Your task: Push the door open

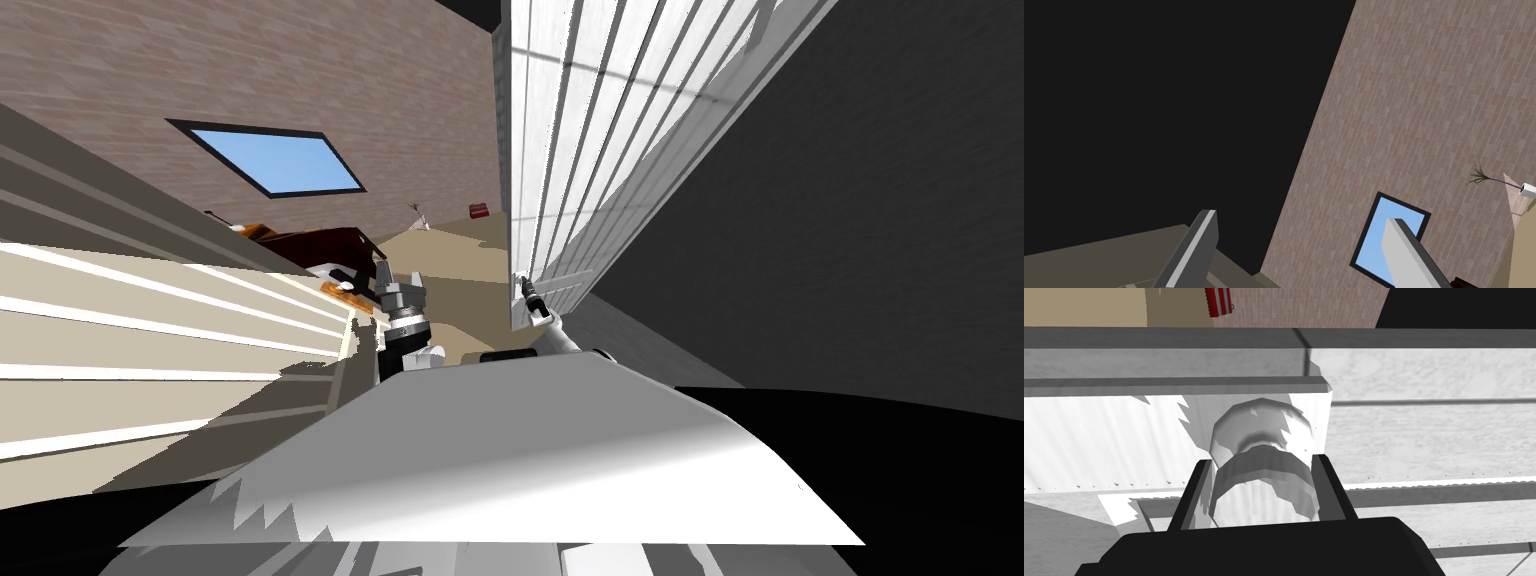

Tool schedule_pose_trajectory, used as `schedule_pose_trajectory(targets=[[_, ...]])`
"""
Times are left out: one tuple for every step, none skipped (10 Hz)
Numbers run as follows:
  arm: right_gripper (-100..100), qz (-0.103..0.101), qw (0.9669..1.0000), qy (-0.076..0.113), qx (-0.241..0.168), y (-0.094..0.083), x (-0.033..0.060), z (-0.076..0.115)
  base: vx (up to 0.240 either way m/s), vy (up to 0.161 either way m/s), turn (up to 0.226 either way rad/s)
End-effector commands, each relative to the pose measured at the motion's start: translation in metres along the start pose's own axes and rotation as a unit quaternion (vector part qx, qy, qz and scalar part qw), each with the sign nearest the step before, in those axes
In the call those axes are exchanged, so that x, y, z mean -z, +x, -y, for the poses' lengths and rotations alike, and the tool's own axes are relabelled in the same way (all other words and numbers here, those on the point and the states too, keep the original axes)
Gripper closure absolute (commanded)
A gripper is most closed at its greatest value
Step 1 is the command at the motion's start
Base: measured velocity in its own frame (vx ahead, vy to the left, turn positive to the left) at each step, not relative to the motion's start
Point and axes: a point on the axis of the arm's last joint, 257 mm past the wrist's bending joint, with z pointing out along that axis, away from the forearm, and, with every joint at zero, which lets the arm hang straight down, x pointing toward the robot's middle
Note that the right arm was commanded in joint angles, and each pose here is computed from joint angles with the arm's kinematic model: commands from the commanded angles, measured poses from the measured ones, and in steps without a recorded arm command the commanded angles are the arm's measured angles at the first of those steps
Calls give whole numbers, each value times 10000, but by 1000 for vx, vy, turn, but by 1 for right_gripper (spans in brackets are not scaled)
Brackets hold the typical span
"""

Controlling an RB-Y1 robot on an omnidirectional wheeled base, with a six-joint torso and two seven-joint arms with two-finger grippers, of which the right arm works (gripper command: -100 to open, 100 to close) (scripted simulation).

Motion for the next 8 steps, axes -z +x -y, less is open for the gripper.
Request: schedule_pose_trajectory(targets=[[100, 61, 10000, -46, 25, -87, -17, -44, 127, 66, -36], [100, 106, 9999, -44, 34, -143, -17, -43, 157, 78, -25], [100, 155, 9999, -42, 44, -203, -16, -43, 169, 119, -50], [100, 216, 9997, -40, 52, -275, -14, -43, 205, 123, -60], [100, 278, 9996, -38, 60, -349, -12, -43, 231, 93, -38], [100, 348, 9994, -37, 66, -429, -9, -44, 213, 107, -49], [100, 383, 9992, -36, 70, -470, -7, -45, 169, 123, -55], [100, 459, 9989, -35, 73, -554, -3, -46, 138, 115, -46]])
